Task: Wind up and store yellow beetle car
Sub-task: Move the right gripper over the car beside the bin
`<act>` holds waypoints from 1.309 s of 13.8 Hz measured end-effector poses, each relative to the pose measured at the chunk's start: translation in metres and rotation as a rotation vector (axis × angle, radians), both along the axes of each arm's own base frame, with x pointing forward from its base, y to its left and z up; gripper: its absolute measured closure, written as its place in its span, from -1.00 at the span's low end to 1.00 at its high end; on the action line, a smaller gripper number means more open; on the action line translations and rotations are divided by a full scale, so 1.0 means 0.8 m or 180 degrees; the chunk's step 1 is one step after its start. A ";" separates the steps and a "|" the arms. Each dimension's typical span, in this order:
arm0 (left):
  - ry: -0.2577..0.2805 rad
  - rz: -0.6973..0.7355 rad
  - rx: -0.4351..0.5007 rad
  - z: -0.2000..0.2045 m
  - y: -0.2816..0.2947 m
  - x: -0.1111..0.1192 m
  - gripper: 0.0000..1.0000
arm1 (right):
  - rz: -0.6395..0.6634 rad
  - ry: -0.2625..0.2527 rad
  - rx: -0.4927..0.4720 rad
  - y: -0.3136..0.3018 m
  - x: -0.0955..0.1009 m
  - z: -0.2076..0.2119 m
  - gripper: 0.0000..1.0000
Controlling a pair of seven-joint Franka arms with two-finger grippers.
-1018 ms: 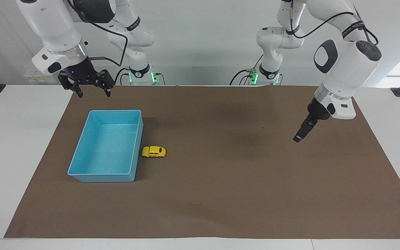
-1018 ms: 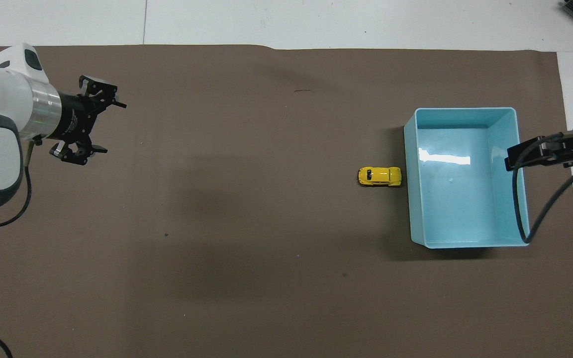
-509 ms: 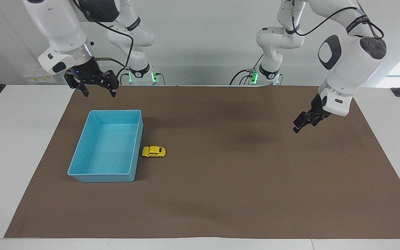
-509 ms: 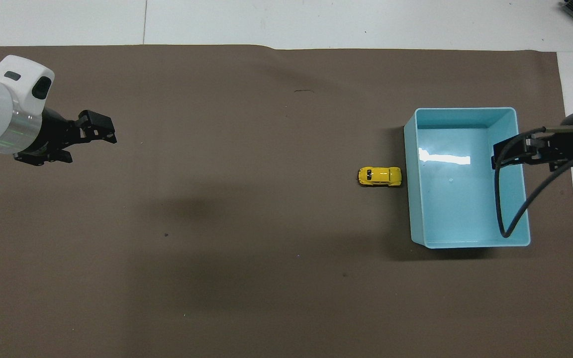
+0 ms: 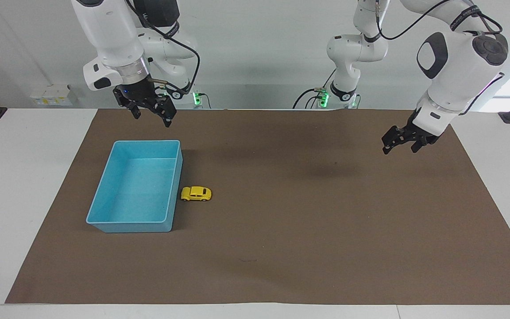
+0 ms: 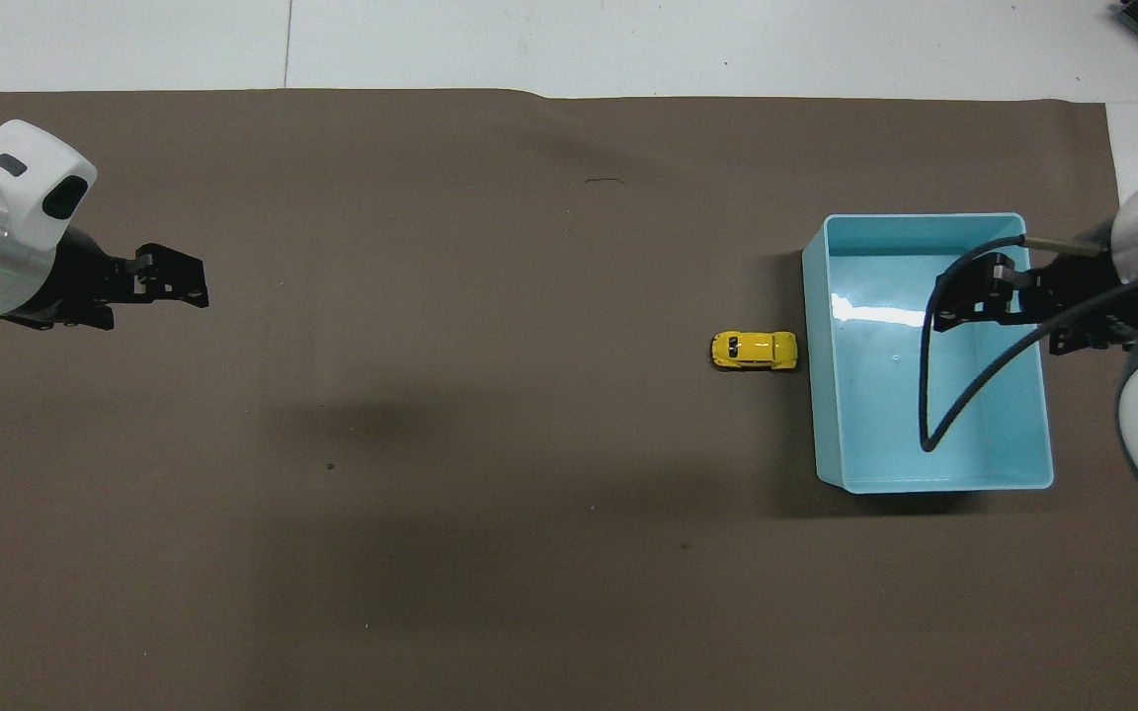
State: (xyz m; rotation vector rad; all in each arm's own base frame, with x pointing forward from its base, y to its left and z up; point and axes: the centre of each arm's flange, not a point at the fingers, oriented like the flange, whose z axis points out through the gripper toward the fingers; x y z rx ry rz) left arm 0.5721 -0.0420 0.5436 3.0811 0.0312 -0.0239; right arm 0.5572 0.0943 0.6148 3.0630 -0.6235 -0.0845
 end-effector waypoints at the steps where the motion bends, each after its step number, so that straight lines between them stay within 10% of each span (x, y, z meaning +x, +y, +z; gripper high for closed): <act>1: -0.0007 -0.0026 0.0031 0.006 0.002 -0.003 -1.00 | -0.0147 -0.0006 -0.0009 0.006 0.000 -0.003 -1.00; 9: -0.0006 -0.0199 0.0113 0.085 0.004 -0.026 -1.00 | -0.1495 -0.0182 0.0233 0.051 0.010 -0.031 -1.00; 18: -0.0082 -0.0260 0.0105 0.132 0.012 -0.055 -1.00 | -0.3188 -0.0010 0.0071 0.072 0.024 -0.120 -1.00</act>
